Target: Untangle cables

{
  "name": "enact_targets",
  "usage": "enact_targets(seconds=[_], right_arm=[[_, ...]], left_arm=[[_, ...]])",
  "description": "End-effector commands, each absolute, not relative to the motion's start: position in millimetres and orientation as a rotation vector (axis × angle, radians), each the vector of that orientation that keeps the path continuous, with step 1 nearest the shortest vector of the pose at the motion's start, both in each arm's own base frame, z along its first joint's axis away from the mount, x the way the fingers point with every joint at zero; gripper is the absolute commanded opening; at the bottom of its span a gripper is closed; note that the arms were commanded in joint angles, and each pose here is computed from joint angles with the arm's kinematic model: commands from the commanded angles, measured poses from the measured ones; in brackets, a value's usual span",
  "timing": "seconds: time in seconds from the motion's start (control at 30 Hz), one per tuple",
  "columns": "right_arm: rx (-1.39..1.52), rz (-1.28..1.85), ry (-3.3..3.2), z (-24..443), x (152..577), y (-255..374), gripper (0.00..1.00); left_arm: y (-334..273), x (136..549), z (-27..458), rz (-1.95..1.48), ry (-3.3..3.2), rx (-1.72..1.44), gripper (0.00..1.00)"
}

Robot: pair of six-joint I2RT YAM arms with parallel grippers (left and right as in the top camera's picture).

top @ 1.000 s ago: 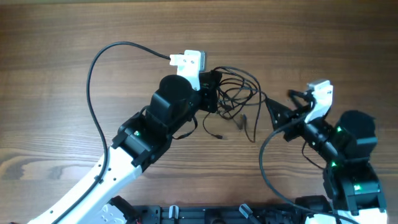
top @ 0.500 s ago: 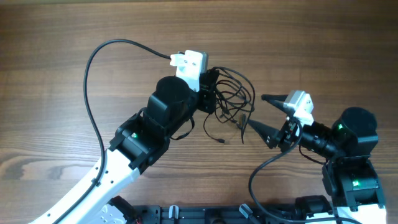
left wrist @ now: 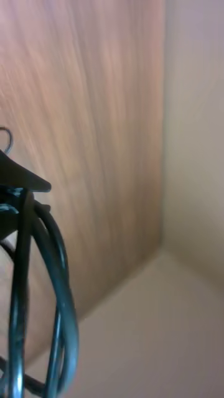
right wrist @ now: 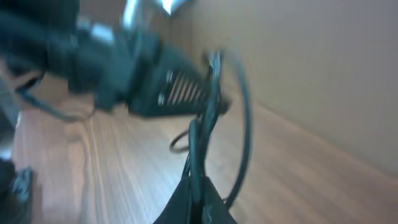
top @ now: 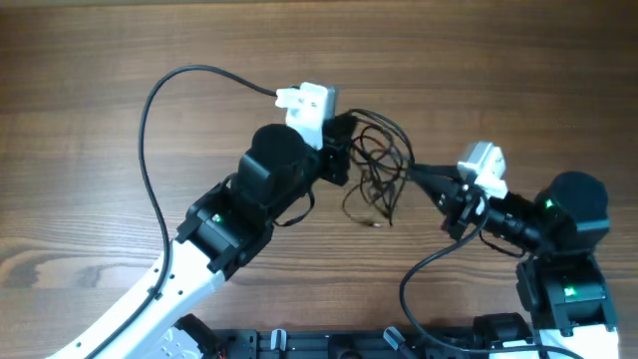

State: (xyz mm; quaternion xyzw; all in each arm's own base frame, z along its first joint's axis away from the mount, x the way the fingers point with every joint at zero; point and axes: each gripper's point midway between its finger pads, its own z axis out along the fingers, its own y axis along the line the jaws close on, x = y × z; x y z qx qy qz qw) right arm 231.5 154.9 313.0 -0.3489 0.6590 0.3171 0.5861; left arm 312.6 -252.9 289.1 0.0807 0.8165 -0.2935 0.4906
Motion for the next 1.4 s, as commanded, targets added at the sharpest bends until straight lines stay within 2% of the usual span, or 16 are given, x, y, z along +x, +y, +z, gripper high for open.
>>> enact_targets(seconds=[0.0, 0.33, 0.4, 0.47, 0.5, 0.53, 0.57, 0.77, 0.9, 0.93, 0.97, 1.0, 1.03, 1.07, 1.1, 1.37], right_arm=[[-0.602, 0.661, 1.547, 337, 246, 135, 0.04], [0.307, 0.172, 1.648, 326, 283, -2, 0.04], [0.254, 0.177, 1.687, 319, 282, 5, 0.05], [-0.082, 0.205, 1.708, 318, 280, 42, 0.24], [-0.281, 0.230, 1.686, 319, 274, 64, 0.40], [-0.489, 0.263, 1.640, 318, 264, 87, 0.69], [-0.725, 0.318, 1.558, 316, 247, 113, 0.82], [-1.000, 0.328, 1.472, 299, 226, 134, 0.93], [-1.083, 0.420, 1.416, 297, 214, 147, 0.81], [-1.099, 0.452, 1.403, 297, 211, 150, 0.68], [-1.103, 0.482, 1.411, 295, 211, 152, 0.41], [-1.103, 0.494, 1.420, 293, 212, 153, 0.27], [-1.082, 0.528, 1.447, 291, 214, 154, 0.36], [-1.050, 0.566, 1.482, 289, 217, 154, 0.37], [-1.047, 0.571, 1.491, 287, 218, 154, 0.04], [-0.706, 0.711, 1.365, 372, 228, 148, 0.04]], left_arm=[[-159, 333, 268, -0.269, 1.988, -0.288, 0.04], [-113, 340, 239, -0.237, 2.100, -0.460, 0.04], [-129, 340, 240, -0.335, 2.122, -0.411, 0.04], [-153, 338, 244, -0.452, 2.146, -0.289, 0.04], [-167, 337, 248, -0.514, 2.148, -0.191, 0.04], [-186, 333, 256, -0.604, 2.137, -0.063, 0.04], [-208, 326, 266, -0.711, 2.107, 0.098, 0.04], [-253, 300, 299, -0.996, 1.971, 0.406, 0.04], [-265, 291, 308, -1.056, 1.932, 0.458, 0.04], [-267, 289, 309, -1.061, 1.926, 0.465, 0.04], [-271, 287, 312, -1.073, 1.913, 0.475, 0.04], [-274, 285, 314, -1.080, 1.901, 0.485, 0.04], [-276, 283, 315, -1.086, 1.894, 0.493, 0.04], [-281, 279, 316, -1.096, 1.889, 0.508, 0.04], [-283, 277, 316, -1.096, 1.890, 0.512, 0.04], [-206, 321, 255, -0.798, 2.176, -0.242, 0.04]])
